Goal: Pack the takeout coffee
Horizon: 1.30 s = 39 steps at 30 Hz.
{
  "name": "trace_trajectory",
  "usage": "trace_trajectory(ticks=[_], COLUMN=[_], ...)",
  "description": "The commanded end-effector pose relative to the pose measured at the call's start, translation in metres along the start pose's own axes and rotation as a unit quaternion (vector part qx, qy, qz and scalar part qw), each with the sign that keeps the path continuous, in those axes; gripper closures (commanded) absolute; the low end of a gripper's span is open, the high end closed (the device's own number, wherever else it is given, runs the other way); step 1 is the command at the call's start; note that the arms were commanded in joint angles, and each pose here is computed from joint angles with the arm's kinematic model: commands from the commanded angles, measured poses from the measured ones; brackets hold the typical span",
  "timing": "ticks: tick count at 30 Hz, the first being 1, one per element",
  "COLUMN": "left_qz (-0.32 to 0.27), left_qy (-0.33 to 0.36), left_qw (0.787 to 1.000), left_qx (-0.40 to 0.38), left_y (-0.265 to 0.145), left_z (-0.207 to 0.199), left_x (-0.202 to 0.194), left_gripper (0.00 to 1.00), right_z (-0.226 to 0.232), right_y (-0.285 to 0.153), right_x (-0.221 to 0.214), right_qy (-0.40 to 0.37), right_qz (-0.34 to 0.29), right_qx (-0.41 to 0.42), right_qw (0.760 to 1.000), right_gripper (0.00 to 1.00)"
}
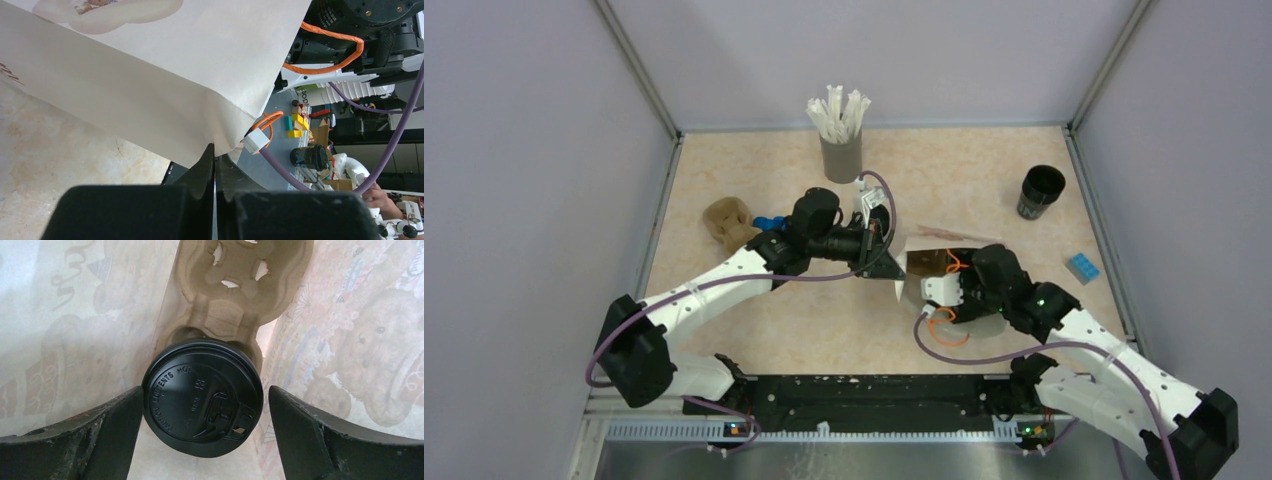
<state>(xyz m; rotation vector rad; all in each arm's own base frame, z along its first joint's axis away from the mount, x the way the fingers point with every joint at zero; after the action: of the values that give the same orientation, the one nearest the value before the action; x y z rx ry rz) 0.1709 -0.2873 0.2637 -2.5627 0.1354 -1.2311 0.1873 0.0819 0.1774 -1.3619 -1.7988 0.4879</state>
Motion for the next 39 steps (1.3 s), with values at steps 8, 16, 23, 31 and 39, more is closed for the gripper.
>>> trace_trajectory(ticks=[8, 16, 23, 31, 39], left_qz=[-0.017, -0.018, -0.015, -0.015, -0.013], left_qy=[0.023, 0.024, 0.021, 0.022, 0.023], left_qw=[1.0, 0.999, 1.0, 1.0, 1.0], left_qx=[-0.013, -0.011, -0.009, -0.011, -0.015], left_y=[0.001, 0.003, 0.005, 0.007, 0.007], left_z=[-0.007, -0.006, -0.003, -0.002, -0.003], left_x=[0.014, 0.017, 0.016, 0.018, 0.018], left_gripper=[1.0, 1.0, 1.0, 1.0, 1.0], right_z=[-0.009, -0.012, -0.02, -0.022, -0.019], right_y=[-0.021, -0.028, -0.038, -0.047, -0.035], right_x=[0.011, 0.015, 0.027, 0.027, 0.022], right_qy=[0.011, 0.017, 0.03, 0.035, 0.034], right_qz=[-0.037, -0.045, -0.072, -0.064, -0.054], right_qx=[0.006, 0.01, 0.013, 0.019, 0.007], right_qw=[0.999, 0.999, 0.997, 0.997, 0.998], right_gripper=[0.11, 0.18, 0.19, 0.41, 0.61])
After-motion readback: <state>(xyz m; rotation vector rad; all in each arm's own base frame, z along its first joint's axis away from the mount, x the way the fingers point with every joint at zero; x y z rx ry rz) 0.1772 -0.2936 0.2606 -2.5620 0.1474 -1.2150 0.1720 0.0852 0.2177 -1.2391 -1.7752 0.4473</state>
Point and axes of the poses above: each gripper's point midway between its finger pads, its own y axis out along the fingers, its own z axis along the line the jaws close on, x = y × z, the point moved 7 cm from there along -y, back along the fingers, and after that the axes turned 14 degrees about y, right-handed, at the moved point
